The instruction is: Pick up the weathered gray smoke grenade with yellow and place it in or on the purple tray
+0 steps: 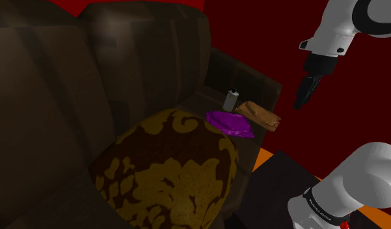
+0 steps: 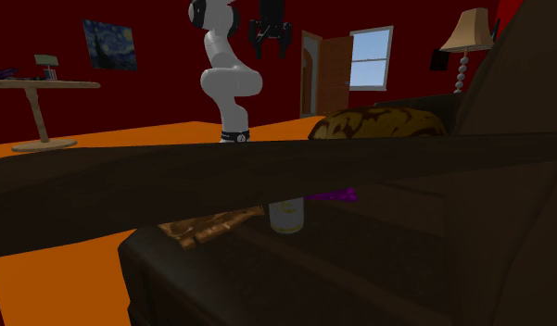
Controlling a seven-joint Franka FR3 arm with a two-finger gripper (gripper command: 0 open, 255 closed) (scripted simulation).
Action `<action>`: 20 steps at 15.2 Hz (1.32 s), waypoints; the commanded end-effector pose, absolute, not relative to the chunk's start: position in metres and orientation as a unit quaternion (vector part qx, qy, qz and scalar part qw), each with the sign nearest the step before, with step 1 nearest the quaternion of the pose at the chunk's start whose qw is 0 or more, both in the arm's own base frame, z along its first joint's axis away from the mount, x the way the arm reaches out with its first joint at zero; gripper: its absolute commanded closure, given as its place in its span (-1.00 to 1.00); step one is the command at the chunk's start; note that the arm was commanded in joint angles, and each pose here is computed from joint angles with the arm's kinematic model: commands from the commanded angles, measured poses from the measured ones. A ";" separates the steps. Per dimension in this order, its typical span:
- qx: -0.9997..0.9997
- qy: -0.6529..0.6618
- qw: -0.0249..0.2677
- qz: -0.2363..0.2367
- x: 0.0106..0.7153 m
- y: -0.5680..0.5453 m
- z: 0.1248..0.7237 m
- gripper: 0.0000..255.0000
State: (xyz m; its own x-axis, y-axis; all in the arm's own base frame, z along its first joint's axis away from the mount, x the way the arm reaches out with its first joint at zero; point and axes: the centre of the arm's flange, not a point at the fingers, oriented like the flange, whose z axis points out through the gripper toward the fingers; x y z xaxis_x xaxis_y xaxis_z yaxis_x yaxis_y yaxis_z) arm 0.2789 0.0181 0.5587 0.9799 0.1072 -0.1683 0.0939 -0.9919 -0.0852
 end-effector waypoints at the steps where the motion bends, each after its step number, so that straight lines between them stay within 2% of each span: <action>1: -0.994 -0.051 0.038 0.087 0.279 0.018 0.559 -1.00; 20: -0.995 -0.024 0.033 0.087 0.485 -0.086 0.462 -1.00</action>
